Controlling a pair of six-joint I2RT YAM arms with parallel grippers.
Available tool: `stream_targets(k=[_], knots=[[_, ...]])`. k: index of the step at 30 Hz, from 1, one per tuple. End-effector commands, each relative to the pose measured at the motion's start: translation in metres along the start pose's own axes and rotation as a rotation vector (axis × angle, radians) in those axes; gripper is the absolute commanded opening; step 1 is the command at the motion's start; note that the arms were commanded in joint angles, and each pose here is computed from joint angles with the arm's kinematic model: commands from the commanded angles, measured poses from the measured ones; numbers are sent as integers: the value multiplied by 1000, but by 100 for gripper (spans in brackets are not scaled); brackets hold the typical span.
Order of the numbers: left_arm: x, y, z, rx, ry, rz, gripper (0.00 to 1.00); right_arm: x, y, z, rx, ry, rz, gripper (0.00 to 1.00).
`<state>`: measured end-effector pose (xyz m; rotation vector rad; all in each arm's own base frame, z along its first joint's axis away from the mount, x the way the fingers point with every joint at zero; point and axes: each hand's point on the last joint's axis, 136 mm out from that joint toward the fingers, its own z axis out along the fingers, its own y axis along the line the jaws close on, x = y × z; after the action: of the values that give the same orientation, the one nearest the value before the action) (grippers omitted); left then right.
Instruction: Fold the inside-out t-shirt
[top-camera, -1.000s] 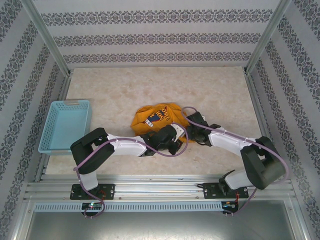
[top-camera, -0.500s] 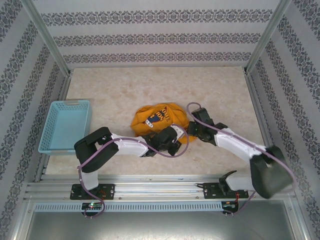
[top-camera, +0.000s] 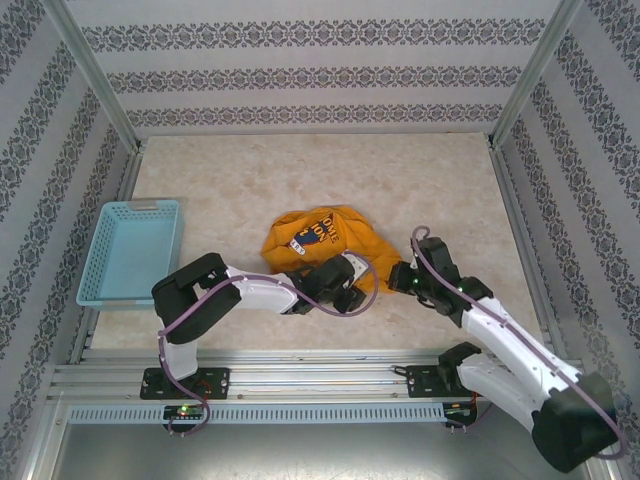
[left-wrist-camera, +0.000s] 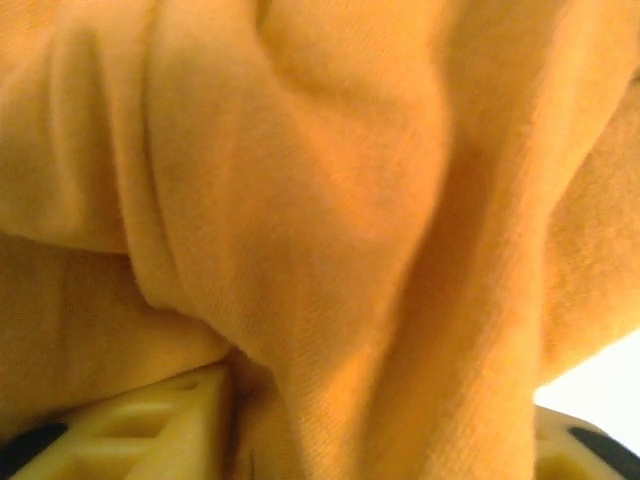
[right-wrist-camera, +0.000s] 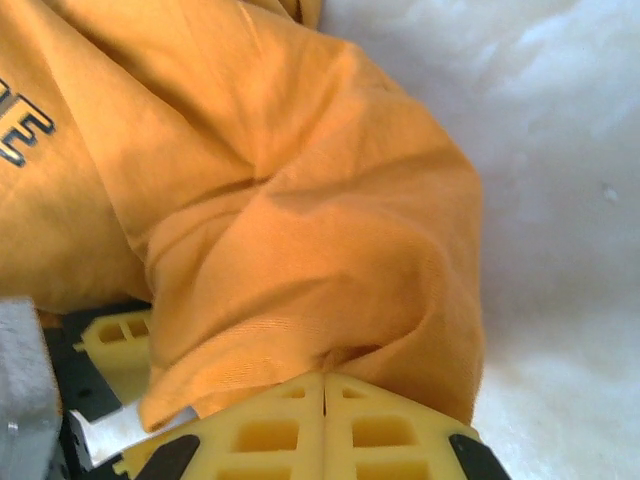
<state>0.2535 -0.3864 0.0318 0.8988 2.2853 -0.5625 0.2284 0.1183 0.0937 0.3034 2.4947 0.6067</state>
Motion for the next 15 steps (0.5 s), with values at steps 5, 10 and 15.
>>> stream_targets(k=[5, 10, 15], knots=[[-31, -21, -39, 97, -46, 25, 62, 30, -8, 8, -170, -62, 83, 0], [-43, -32, -26, 128, -29, 32, 63, 30, -15, 1, -150, -95, 75, 0], [-44, -39, -7, 58, 41, 109, 64, 29, -10, 1, -164, -85, 68, 0]])
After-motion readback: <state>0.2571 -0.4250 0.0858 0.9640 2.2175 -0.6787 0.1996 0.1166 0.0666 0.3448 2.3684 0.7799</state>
